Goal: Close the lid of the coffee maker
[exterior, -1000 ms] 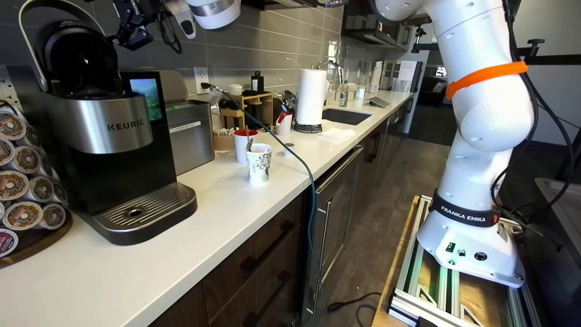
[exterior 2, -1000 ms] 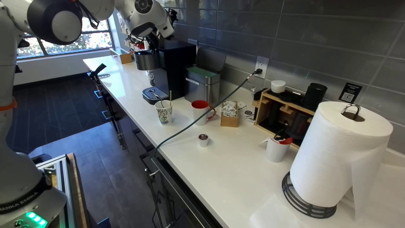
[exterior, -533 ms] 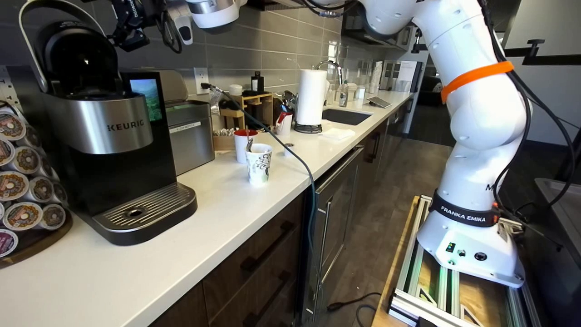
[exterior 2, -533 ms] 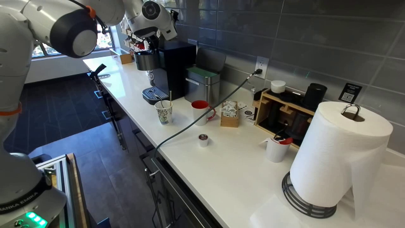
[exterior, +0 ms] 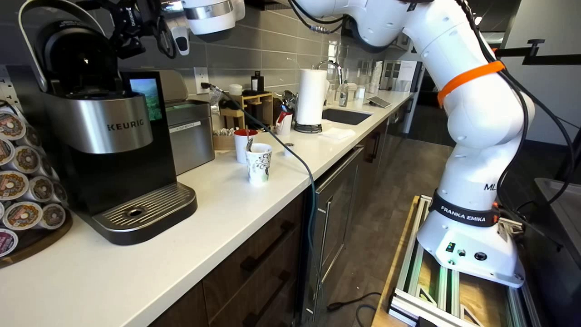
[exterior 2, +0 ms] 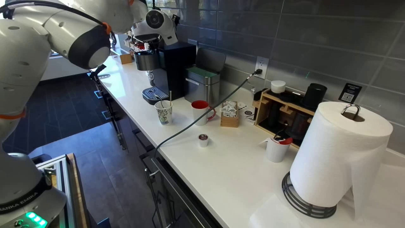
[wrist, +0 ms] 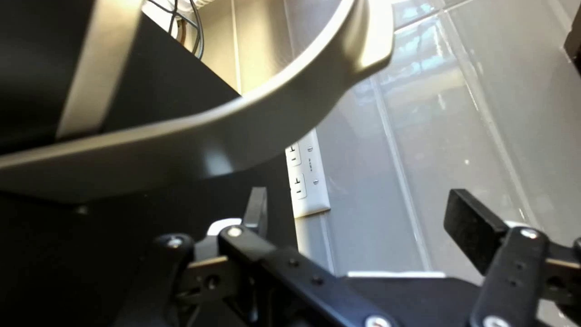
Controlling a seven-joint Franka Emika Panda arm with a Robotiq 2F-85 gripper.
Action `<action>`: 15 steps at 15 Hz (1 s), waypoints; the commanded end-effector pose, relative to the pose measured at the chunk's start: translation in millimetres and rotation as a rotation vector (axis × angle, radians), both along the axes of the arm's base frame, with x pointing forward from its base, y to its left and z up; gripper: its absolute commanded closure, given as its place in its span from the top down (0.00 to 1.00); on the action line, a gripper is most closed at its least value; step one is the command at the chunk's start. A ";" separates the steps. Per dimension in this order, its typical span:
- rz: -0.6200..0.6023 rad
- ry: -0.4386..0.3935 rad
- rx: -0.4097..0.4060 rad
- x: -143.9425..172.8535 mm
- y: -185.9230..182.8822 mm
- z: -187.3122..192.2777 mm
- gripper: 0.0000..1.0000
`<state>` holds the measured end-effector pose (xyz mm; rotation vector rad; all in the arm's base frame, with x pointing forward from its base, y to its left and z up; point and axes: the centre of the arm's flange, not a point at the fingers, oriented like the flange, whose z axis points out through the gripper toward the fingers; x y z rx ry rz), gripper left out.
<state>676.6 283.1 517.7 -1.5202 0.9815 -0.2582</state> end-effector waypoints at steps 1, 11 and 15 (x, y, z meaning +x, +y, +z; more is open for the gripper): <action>-0.042 -0.018 0.072 7.4 -3.7 -1.0 1.00; 0.005 0.017 0.068 5.9 -1.1 8.9 1.00; 0.073 0.084 0.105 5.1 -5.1 8.4 1.00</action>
